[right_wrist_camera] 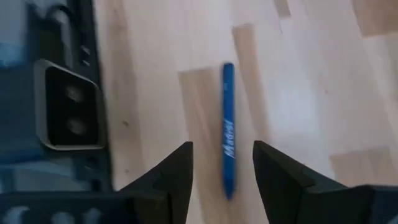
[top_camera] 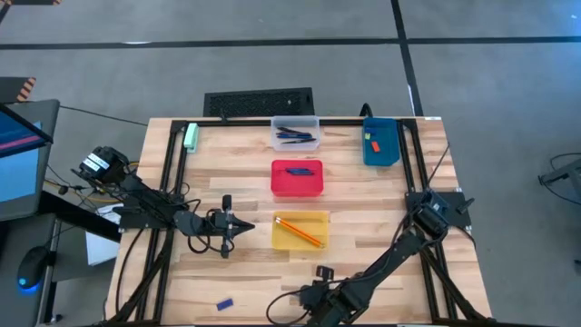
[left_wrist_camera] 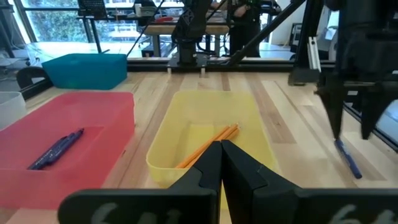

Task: Sort crayons/erasers/pens/pencils in bins
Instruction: Put the blue crayon into the red bin

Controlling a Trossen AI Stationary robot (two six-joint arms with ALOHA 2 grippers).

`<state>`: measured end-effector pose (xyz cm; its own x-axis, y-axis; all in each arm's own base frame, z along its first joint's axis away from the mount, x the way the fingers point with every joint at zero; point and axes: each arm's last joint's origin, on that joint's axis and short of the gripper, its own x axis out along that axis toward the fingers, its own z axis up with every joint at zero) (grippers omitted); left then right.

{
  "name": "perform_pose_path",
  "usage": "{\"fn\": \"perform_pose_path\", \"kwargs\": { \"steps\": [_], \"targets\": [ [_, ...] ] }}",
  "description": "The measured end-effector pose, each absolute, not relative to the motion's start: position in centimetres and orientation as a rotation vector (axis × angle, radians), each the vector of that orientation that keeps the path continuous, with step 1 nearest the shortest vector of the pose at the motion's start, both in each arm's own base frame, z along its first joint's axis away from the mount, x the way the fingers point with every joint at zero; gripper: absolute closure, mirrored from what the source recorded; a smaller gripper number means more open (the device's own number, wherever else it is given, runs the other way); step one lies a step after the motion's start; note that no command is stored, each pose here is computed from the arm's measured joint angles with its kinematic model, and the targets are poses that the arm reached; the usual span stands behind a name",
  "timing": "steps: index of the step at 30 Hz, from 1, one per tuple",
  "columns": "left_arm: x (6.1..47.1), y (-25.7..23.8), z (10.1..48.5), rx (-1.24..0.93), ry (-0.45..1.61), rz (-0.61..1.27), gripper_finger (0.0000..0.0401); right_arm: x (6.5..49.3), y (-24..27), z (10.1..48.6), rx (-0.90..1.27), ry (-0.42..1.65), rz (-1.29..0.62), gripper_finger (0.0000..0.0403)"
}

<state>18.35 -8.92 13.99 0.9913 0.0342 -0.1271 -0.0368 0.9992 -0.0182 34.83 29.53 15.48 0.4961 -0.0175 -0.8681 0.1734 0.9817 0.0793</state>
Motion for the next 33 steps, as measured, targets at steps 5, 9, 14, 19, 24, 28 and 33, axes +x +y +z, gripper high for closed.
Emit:
{"fn": "perform_pose_path", "kwargs": {
  "steps": [5, 9, 14, 19, 24, 28, 33],
  "targets": [
    [18.3, -8.9, 14.0, -0.019, 0.13, 0.036, 0.0401, 35.0, 29.6, 14.1, 0.134, 1.069, -0.122, 0.023],
    [18.3, -8.9, 14.0, -0.02, 0.128, 0.035, 0.0401, 34.8, 29.5, 13.9, 0.118, 1.086, -0.131, 0.023],
    [18.3, -8.9, 14.0, -0.019, 0.129, 0.035, 0.0401, 34.6, 28.9, 13.7, 0.08, 1.116, -0.174, 0.0238],
    [18.3, -8.9, 14.0, -0.019, 0.129, 0.035, 0.0401, 34.8, 28.1, 13.4, 0.064, 1.142, -0.21, 0.0263],
    [18.3, -8.9, 14.0, -0.02, 0.129, 0.035, 0.0401, 35.4, 27.6, 13.3, 0.045, 1.147, -0.19, 0.0282],
    [18.3, -8.9, 14.0, -0.019, 0.129, 0.035, 0.0401, 35.8, 27.5, 13.3, 0.004, 1.14, -0.146, 0.0283],
    [18.3, -8.9, 14.0, -0.02, 0.129, 0.035, 0.0401, 36.5, 26.6, 13.3, -0.004, 1.147, -0.134, 0.0277]
  ]
}}
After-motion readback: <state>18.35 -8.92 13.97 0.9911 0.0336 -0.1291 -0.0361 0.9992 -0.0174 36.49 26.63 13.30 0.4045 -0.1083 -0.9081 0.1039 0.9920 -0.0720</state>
